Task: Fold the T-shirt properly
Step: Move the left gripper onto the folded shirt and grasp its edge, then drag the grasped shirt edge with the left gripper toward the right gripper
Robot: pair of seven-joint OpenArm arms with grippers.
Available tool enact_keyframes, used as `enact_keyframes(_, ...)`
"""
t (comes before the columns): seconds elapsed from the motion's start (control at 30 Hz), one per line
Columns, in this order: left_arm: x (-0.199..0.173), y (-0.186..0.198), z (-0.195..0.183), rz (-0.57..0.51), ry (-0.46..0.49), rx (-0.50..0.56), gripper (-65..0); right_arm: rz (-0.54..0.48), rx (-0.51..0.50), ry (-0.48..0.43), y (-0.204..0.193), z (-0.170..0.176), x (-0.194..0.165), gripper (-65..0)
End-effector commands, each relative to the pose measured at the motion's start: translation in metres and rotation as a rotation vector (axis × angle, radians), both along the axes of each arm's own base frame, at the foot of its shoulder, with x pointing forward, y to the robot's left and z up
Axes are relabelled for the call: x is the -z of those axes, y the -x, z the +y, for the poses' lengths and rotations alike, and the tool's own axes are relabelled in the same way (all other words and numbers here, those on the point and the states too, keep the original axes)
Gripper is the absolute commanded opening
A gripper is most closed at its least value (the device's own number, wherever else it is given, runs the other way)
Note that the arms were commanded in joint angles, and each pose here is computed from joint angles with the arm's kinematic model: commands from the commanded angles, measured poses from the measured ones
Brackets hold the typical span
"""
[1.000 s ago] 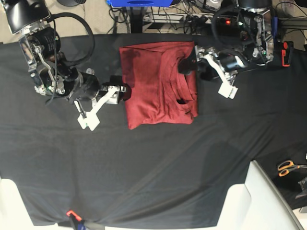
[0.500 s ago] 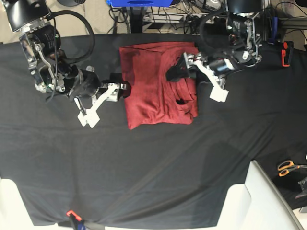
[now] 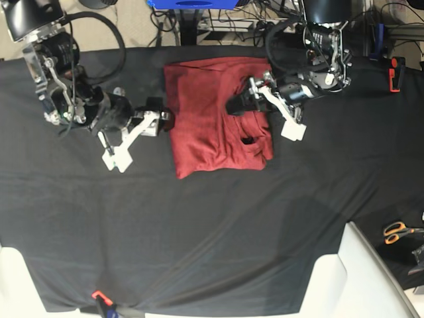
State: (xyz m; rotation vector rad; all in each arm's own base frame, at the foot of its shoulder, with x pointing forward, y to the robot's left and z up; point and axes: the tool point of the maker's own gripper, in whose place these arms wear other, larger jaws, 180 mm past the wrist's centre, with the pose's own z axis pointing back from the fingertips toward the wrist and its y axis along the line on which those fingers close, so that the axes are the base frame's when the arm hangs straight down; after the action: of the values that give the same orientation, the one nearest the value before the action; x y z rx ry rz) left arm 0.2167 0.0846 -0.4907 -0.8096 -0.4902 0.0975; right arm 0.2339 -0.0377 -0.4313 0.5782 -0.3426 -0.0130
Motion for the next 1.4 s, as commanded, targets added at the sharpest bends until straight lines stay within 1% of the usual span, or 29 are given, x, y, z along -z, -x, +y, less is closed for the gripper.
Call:
enact_keyframes(0.0,0.011,0.015,-0.001,0.064,-0.036,0.050,-44.3,-0.030,-0.001,-0.018,-0.006,0.002,-0.009,-28.7)
enact_keyframes(0.07,0.009,0.008,0.000,0.039,-0.030,0.025,-55.3,-0.023,-0.001,-0.014,-0.003,0.000,-0.006,-28.7)
enact_keyframes(0.1,0.008,0.006,0.000,0.030,-0.028,0.015,-59.7,-0.025,0.002,-0.005,-0.003,-0.004,-0.005,-28.7)
enact_keyframes(0.13,0.007,0.005,0.001,0.024,-0.028,0.010,-65.0,-0.045,0.011,-0.002,-0.004,-0.007,-0.007,-28.7)
enact_keyframes(0.17,0.007,0.005,0.001,0.024,-0.028,0.010,-65.0,-0.075,0.023,-0.001,-0.008,-0.009,-0.011,-28.7)
enact_keyframes(0.3,0.007,0.003,0.001,0.021,-0.029,0.011,-65.0,-0.135,0.052,0.017,-0.010,-0.023,-0.015,-28.7)
enact_keyframes(0.47,0.003,0.001,0.002,0.009,-0.040,0.030,-65.0,-0.134,0.056,0.028,-0.009,-0.026,-0.012,-28.7)
enact_keyframes(0.53,0.001,0.004,0.011,0.020,-0.081,0.077,-65.0,-0.133,0.057,0.028,-0.009,-0.027,-0.011,-28.7)
enact_keyframes(0.67,-0.023,-0.016,0.023,-0.053,-0.199,0.235,-65.0,-0.136,0.057,0.028,-0.009,-0.027,-0.012,-28.7)
enact_keyframes(0.73,-0.031,-0.026,0.023,-0.092,-0.241,0.306,-65.0,-0.137,0.058,0.026,-0.010,-0.026,-0.012,-28.7)
enact_keyframes(0.9,-0.044,-0.049,0.012,-0.164,-0.353,0.548,-65.0,-0.139,0.058,0.025,-0.011,-0.025,-0.013,-28.7)
enact_keyframes(1.03,-0.053,-0.062,0.001,-0.214,-0.432,0.719,-65.0,-0.139,0.058,0.025,-0.011,-0.025,-0.013,-28.7)
enact_keyframes(1.07,-0.054,-0.065,-0.001,-0.226,-0.465,0.770,-65.0,-0.139,0.058,0.025,-0.011,-0.025,-0.013,-28.7)
enact_keyframes(1.13,-0.051,-0.069,-0.002,-0.243,-0.556,0.877,-65.0,-0.136,0.060,0.024,-0.010,-0.025,-0.012,-28.7)
enact_keyframes(1.2,-0.047,-0.074,0.002,-0.258,-0.673,0.974,-65.0,-0.136,0.060,0.023,-0.010,-0.025,-0.013,-28.7)
enact_keyframes(1.37,-0.039,-0.083,0.005,-0.304,-0.917,1.187,-65.0,-0.135,0.063,0.026,-0.010,-0.026,-0.012,-28.7)
